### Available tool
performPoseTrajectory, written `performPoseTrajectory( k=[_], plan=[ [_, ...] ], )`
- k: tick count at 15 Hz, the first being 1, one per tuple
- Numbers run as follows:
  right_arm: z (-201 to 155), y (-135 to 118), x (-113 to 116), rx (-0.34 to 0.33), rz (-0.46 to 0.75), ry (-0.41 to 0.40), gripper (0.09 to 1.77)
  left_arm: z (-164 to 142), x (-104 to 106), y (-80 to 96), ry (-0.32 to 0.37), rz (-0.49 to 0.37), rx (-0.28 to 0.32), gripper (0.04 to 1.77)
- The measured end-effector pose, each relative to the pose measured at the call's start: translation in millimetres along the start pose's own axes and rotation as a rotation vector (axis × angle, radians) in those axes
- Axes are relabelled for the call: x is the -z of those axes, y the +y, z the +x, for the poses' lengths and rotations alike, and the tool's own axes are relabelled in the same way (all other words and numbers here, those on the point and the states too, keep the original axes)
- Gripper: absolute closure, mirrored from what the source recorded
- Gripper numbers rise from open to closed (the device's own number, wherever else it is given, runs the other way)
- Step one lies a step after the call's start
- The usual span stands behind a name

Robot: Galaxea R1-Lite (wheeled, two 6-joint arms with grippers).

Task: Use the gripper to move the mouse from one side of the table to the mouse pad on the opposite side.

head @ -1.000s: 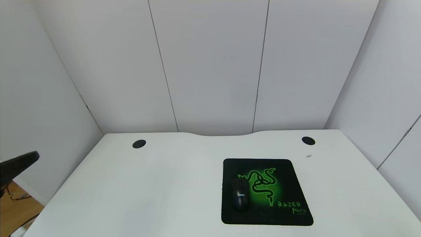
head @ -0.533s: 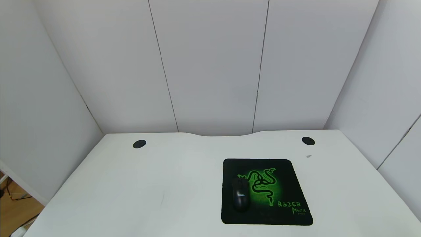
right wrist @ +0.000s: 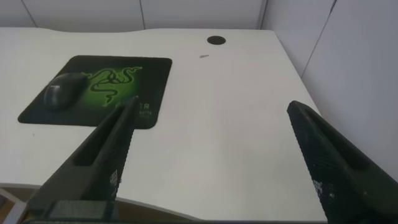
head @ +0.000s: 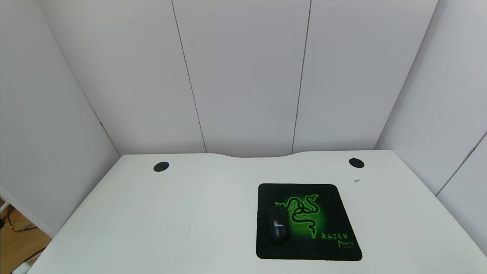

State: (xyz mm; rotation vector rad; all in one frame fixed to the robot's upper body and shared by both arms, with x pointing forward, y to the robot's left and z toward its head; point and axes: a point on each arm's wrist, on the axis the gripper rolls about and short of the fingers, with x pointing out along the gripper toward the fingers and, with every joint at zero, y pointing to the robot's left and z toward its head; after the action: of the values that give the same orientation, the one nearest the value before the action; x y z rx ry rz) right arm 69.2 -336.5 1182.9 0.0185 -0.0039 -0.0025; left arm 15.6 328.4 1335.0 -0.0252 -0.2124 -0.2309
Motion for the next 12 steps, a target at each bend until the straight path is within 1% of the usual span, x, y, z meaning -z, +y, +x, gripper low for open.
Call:
performPoseTrajectory(
  k=[1, 4, 7, 9, 11, 12],
  plan=[
    [0.0, 0.0, 0.0, 0.0, 0.0, 0.0, 0.15, -5.8, 3.6, -0.8, -0.016, 0.013, -0.004, 0.09],
    [0.0, 0.0, 0.0, -0.001, 0.0, 0.0, 0.15, -17.0, 14.2, -1.7, -0.074, 0.067, -0.045, 0.09],
    [0.0, 0.0, 0.0, 0.0, 0.0, 0.0, 0.15, -18.5, 26.4, -1.4, -0.127, 0.082, -0.049, 0.09],
    [0.0, 0.0, 0.0, 0.0, 0.0, 0.0, 0.15, -14.7, 38.1, 0.3, -0.145, 0.086, -0.054, 0.09],
    [0.0, 0.0, 0.0, 0.0, 0.0, 0.0, 0.15, -7.9, 51.5, 3.1, -0.156, 0.088, -0.08, 0.09],
    [0.0, 0.0, 0.0, 0.0, 0.0, 0.0, 0.15, -3.6, 60.9, 4.7, -0.141, 0.09, -0.089, 0.09]
  ],
)
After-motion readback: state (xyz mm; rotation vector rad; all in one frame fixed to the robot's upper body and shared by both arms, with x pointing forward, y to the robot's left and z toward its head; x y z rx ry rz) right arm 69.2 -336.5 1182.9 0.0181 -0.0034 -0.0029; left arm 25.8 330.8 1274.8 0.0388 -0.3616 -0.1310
